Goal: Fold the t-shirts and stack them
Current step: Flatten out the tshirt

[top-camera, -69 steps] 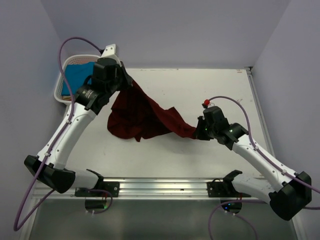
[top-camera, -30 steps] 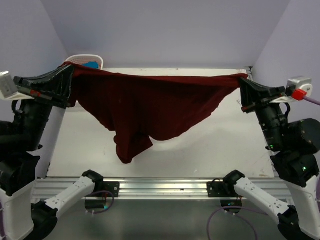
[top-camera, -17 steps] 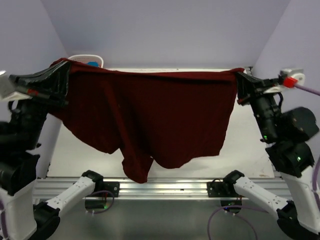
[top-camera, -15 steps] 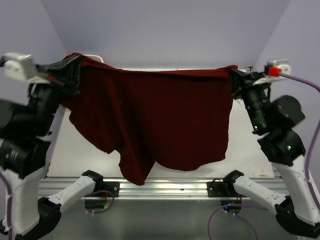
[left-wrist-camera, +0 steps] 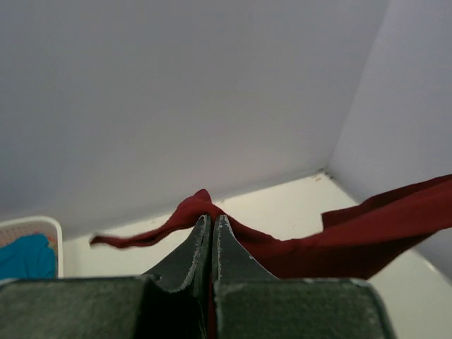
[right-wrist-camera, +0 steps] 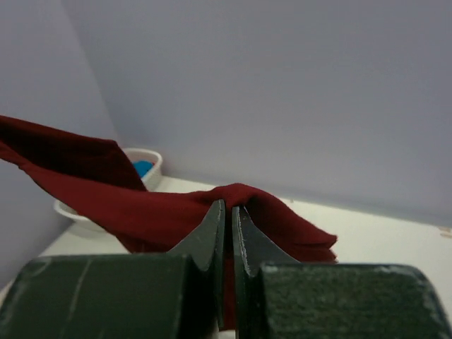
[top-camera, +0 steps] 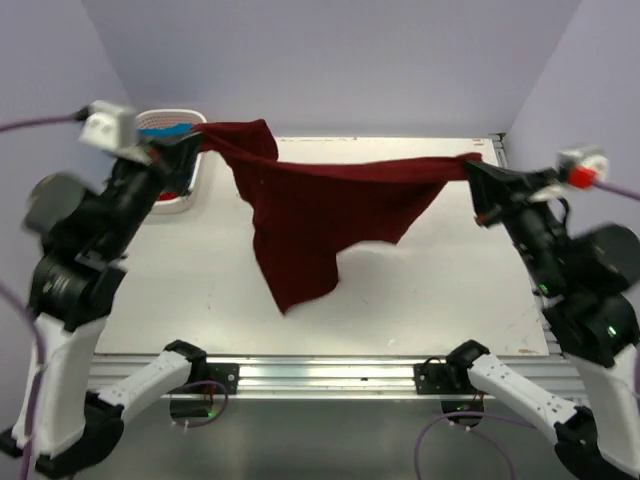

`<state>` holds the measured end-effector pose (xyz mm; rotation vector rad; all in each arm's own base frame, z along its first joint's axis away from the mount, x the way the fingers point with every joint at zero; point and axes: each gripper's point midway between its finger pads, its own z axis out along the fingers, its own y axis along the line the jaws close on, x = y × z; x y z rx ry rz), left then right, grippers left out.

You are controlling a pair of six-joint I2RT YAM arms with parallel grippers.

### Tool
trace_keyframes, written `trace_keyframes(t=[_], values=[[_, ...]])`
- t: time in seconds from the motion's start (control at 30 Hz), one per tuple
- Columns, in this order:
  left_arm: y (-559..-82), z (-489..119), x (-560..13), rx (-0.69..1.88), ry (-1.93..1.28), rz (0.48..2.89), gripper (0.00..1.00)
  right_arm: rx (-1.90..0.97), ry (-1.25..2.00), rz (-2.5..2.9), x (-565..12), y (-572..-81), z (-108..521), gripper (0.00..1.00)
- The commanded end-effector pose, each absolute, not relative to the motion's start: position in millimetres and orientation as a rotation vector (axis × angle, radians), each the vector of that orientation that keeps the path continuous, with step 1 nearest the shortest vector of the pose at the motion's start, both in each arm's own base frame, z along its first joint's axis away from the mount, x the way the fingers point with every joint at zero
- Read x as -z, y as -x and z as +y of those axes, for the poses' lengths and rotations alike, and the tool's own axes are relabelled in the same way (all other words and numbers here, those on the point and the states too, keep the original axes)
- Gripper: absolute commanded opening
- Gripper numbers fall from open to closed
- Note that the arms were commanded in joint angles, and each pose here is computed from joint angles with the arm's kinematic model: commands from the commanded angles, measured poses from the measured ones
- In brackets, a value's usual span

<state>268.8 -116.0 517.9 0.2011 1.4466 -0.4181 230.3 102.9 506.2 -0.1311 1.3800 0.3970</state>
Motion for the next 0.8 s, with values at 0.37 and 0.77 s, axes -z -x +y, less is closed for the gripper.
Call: trace_keyframes(t=[0.37,0.77], values=[[11,-80,-657,0.716,-0.426,0.764,0.0,-0.763,0.299,1.051,-577,-66,78,0.0],[-297,-111,-473,0.361,-0.183,1.432,0.0,-0.215,-0.015,1.623,-444,-303,110,0.0]])
